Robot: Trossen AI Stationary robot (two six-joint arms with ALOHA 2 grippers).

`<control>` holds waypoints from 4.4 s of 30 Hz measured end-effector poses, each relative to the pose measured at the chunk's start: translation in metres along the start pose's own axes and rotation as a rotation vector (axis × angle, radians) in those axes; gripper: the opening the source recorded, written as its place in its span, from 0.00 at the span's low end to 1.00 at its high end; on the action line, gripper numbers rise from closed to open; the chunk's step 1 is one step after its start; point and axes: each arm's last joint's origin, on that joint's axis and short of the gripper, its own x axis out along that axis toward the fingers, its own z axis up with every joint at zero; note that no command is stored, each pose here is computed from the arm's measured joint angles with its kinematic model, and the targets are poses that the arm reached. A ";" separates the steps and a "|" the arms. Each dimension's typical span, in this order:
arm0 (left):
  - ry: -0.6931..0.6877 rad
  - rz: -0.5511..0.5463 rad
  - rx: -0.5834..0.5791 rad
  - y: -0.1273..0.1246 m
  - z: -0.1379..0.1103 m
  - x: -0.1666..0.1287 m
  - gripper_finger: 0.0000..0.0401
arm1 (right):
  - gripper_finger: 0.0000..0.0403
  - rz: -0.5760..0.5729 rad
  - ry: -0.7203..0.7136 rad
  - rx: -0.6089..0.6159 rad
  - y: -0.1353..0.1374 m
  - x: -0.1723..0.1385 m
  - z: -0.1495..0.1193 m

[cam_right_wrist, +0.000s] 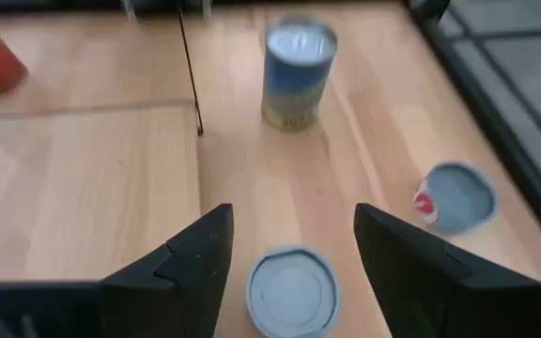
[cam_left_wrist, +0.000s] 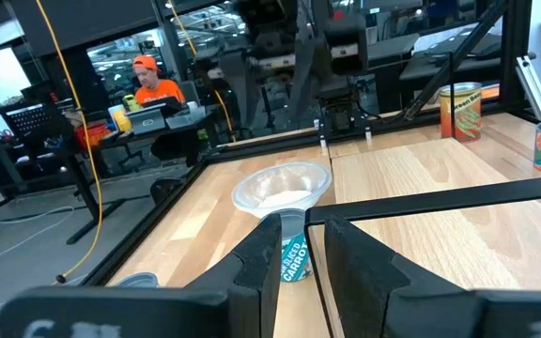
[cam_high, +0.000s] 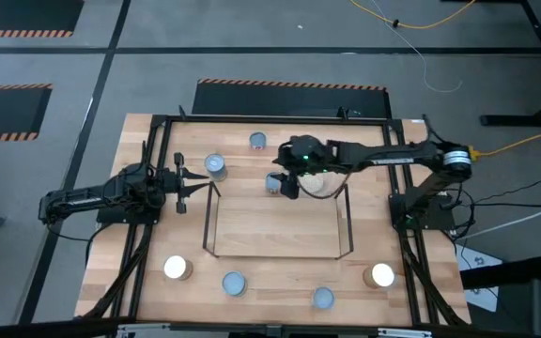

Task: Pick and place cans onto a shelf
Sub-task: Put the canned sliced carrots on the shelf

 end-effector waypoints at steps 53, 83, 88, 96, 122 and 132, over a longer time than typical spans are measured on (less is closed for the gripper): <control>0.005 0.019 0.000 0.001 0.000 0.000 0.19 | 0.10 0.024 0.288 -0.024 0.013 0.088 -0.047; 0.007 0.018 0.000 0.000 0.000 0.000 0.19 | 0.02 0.113 0.249 -0.135 0.024 -0.016 -0.006; 0.007 0.018 0.000 0.000 0.000 0.000 0.19 | 0.02 0.251 0.228 -0.168 0.043 -0.063 0.000; 0.008 0.020 0.000 0.001 0.000 0.000 0.19 | 0.02 0.429 0.258 -0.298 0.097 -0.097 -0.009; 0.010 0.021 -0.001 0.001 -0.001 0.000 0.19 | 0.02 0.521 0.568 -0.502 0.161 -0.072 -0.057; 0.010 0.021 -0.001 0.001 -0.001 0.000 0.19 | 0.03 0.516 0.599 -0.508 0.164 -0.060 -0.063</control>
